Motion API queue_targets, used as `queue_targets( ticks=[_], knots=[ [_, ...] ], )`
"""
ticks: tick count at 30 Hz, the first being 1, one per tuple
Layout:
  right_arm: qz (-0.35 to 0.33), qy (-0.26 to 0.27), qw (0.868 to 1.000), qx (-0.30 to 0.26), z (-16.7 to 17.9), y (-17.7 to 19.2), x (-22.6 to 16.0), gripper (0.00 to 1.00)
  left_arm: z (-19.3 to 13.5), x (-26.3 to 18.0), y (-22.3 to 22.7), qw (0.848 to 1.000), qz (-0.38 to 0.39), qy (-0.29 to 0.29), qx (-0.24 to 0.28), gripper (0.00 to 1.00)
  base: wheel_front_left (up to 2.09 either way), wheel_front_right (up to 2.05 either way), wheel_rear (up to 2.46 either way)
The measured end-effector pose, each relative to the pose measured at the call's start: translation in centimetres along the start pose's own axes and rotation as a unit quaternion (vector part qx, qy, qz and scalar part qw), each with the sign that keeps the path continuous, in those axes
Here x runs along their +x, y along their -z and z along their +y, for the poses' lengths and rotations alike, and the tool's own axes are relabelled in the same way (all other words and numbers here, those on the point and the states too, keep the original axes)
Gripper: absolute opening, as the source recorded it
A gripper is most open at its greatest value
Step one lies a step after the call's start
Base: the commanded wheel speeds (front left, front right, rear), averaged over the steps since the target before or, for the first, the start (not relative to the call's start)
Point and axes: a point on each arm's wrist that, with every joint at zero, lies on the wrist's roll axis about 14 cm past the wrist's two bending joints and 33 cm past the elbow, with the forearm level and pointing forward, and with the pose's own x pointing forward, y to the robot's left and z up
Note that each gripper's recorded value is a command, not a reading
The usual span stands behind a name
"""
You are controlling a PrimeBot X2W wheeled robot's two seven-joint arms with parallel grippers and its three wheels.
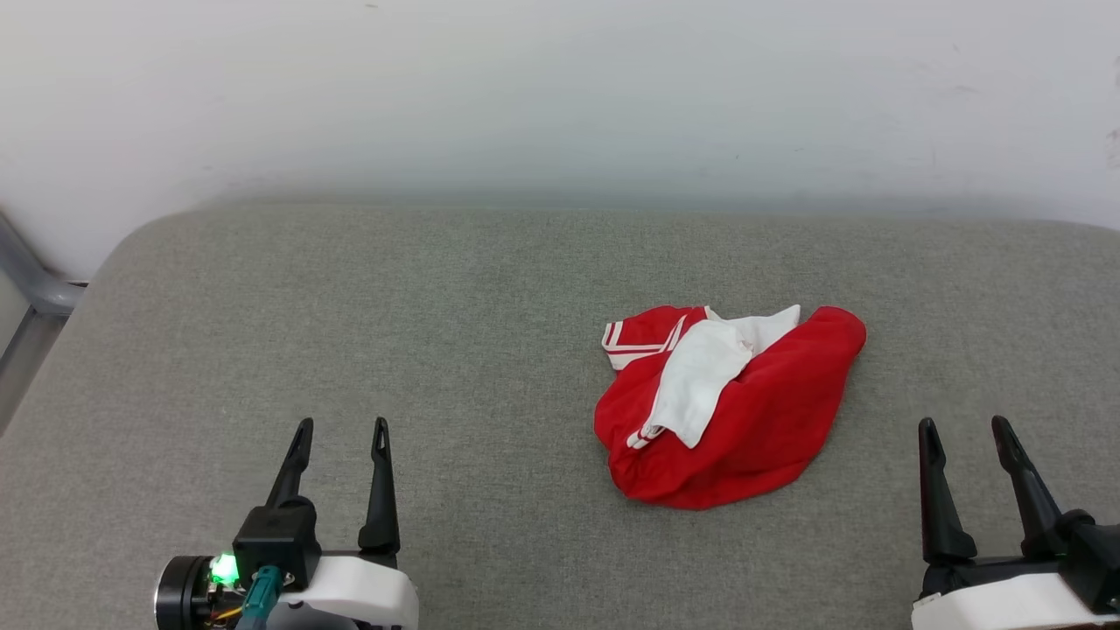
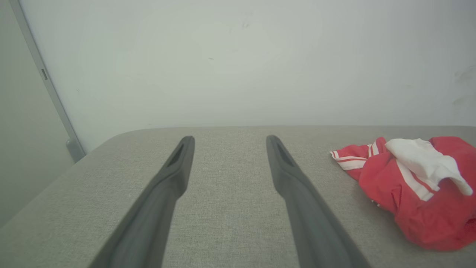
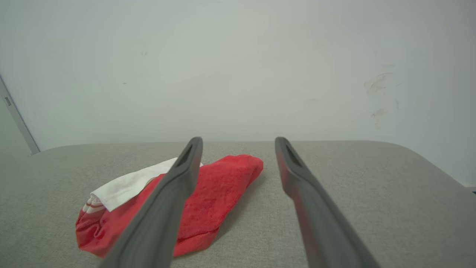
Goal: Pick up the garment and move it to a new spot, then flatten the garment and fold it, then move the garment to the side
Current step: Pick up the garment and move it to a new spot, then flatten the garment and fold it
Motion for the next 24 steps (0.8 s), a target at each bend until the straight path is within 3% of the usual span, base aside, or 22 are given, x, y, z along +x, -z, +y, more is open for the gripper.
queue_targets(
  ticks=[24],
  knots=[
    [0.031, 0.011, 0.999, 0.007, -0.5, 1.7, -1.8, 1.00, -0.3, -1.5, 1.8, 1.000, 0.022, 0.006, -0.011, 1.00, 0.00, 0.00, 0.00]
  ],
)
